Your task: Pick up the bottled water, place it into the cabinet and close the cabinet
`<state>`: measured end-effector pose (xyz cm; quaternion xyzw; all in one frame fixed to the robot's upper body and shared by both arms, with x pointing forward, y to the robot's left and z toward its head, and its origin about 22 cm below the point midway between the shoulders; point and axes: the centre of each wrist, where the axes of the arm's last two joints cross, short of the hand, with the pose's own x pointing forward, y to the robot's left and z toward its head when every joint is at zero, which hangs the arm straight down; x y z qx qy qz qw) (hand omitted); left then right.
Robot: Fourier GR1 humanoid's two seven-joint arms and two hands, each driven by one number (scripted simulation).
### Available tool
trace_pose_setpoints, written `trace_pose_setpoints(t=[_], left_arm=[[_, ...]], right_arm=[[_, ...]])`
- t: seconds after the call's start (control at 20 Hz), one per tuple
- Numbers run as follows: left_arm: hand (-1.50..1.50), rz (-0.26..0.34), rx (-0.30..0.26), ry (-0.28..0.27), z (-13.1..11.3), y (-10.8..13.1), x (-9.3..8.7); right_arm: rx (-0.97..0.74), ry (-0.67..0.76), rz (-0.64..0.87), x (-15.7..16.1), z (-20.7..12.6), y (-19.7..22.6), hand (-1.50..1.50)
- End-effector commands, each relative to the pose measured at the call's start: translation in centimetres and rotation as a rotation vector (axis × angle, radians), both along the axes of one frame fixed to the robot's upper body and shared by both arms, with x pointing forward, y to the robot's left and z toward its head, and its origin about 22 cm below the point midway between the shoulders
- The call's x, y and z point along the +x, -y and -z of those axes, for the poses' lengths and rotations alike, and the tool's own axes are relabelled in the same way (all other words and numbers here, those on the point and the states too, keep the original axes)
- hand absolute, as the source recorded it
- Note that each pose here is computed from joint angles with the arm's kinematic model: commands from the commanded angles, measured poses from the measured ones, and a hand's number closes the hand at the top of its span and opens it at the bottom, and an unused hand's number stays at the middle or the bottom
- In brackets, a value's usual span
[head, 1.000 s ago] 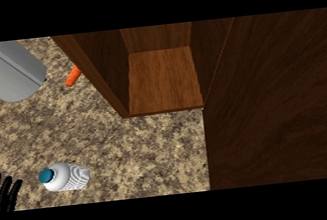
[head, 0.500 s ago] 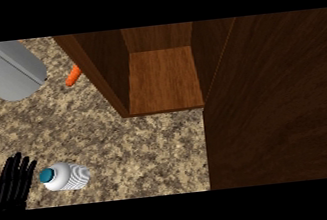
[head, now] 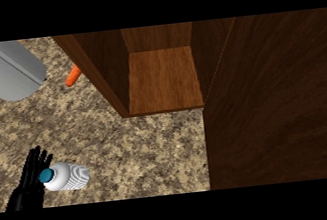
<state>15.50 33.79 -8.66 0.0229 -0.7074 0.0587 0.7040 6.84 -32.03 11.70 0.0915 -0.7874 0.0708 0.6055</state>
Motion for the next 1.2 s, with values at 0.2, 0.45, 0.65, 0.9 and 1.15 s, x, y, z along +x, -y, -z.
trace_pose_setpoints(t=[0.2, 0.45, 0.65, 0.9, 1.15], left_arm=[[-1.5, -0.04, -0.026, -0.008, 3.8, 0.1, 0.3], [-1.5, -0.017, -0.149, 0.022, 6.5, -0.2, -0.2], [-1.5, 0.095, -0.189, 0.046, 6.5, 1.0, 2.0], [1.5, 0.08, -0.229, 0.083, 7.7, 0.5, 2.0], [1.5, 0.066, -0.394, 0.106, 8.3, 1.8, 1.4]], right_arm=[[0.082, 0.056, -0.075, -2.1, -4.0, -1.2, -1.5], [0.087, 0.068, -0.058, -2.4, -3.2, -1.6, -1.5], [0.09, 0.064, -0.061, -2.0, -4.1, -0.9, -1.5], [0.062, 0.059, -0.072, -2.5, -4.0, -0.7, -1.5], [0.061, 0.079, -0.019, -2.6, -3.2, -1.4, -1.5]])
